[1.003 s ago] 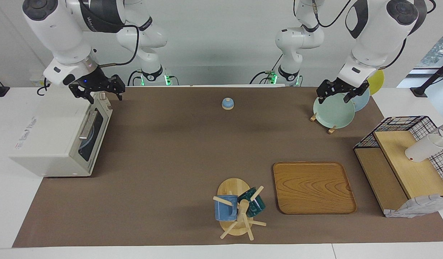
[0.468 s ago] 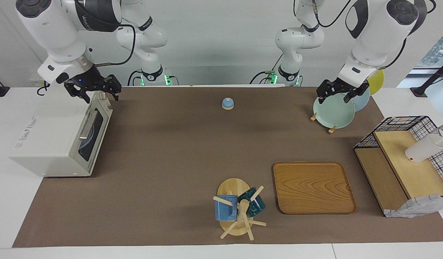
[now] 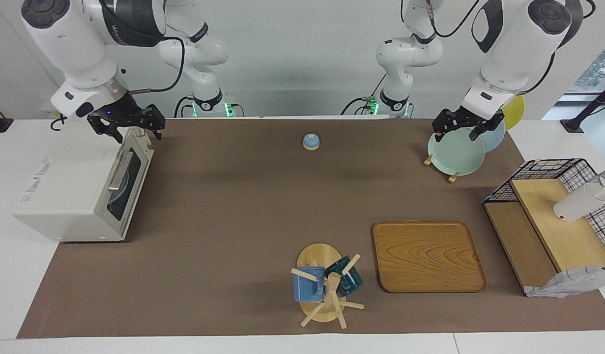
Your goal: Put eggplant into oven
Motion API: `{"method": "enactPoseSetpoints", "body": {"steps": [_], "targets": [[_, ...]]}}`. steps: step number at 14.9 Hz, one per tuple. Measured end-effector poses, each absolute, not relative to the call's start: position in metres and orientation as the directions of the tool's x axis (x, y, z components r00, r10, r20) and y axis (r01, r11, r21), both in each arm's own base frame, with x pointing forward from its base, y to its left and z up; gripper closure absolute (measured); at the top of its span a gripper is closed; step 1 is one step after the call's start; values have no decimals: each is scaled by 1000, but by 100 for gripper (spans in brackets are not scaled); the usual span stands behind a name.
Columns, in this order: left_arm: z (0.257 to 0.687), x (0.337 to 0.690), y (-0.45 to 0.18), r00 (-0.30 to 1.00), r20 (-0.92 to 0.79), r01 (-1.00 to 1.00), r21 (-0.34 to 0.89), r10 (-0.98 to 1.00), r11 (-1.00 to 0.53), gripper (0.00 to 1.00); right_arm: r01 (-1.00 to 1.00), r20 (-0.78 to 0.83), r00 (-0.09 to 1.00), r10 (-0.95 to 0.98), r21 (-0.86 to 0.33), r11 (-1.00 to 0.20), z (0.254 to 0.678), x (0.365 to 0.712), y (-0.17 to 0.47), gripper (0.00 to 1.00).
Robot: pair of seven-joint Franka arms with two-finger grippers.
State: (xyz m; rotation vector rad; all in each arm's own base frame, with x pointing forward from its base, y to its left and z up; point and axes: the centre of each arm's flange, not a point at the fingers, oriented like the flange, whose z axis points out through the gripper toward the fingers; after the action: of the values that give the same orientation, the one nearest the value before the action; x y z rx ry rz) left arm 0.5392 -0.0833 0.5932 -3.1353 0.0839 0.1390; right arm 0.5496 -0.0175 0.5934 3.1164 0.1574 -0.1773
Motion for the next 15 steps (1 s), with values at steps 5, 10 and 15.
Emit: {"method": "enactPoseSetpoints", "body": {"steps": [5, 10, 15], "targets": [[593, 539, -83, 995, -88, -53, 0, -53, -999, 0, 80, -108, 991, 78, 15, -997, 596, 550, -11, 0], [593, 539, -83, 995, -88, -53, 0, -53, -999, 0, 59, -104, 993, 57, 17, -998, 598, 550, -14, 0], [593, 539, -83, 995, -88, -53, 0, -53, -999, 0, 24, -104, 994, 22, 17, -1000, 598, 549, -33, 0]]}}
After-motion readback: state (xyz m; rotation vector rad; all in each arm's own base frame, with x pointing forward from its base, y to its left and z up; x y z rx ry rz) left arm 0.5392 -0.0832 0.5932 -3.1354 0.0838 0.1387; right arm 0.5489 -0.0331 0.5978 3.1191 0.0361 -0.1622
